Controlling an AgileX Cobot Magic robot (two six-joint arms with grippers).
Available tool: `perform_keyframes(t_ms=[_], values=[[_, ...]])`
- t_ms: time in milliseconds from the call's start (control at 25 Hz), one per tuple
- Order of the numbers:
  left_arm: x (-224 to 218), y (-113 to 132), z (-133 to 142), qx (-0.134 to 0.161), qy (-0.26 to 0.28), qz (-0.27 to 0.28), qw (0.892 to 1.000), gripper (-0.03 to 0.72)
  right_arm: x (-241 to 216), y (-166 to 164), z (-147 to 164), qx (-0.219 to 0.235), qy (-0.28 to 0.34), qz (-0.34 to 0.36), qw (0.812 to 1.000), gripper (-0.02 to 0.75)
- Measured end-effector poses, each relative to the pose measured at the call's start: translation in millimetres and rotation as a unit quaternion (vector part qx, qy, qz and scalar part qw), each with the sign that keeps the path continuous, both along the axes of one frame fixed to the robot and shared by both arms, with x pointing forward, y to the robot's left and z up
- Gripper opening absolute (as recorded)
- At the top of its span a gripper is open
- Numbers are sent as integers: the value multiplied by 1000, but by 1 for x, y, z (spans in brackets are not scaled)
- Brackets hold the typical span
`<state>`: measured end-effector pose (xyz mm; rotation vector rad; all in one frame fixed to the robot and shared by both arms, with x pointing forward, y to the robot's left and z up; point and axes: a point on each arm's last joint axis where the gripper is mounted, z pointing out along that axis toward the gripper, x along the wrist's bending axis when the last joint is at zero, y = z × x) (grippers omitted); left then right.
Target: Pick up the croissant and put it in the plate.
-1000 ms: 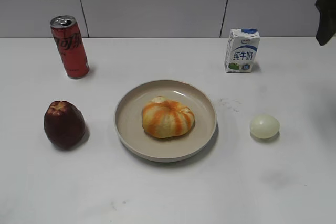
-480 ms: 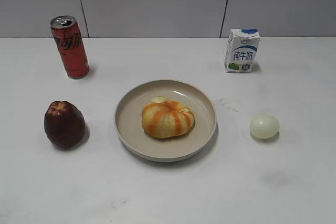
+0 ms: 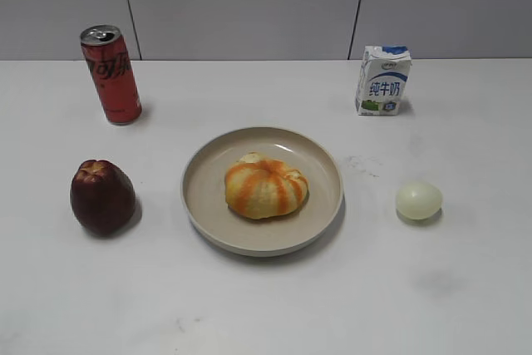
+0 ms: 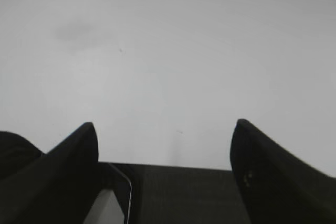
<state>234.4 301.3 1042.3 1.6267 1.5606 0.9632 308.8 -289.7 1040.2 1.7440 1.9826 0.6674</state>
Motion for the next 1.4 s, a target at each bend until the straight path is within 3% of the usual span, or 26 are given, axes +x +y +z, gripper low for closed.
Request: perform_keyframes(t_ms=[280, 520, 1400], values=[[0, 0, 0, 0, 0, 0, 1000, 584, -46, -3, 14, 22, -150, 2, 988, 591], [0, 0, 0, 0, 0, 0, 1000, 584, -73, -5, 15, 31, -232, 3, 972, 591], [0, 0, 0, 0, 0, 0, 1000, 584, -76, -5, 15, 32, -240, 4, 970, 590]])
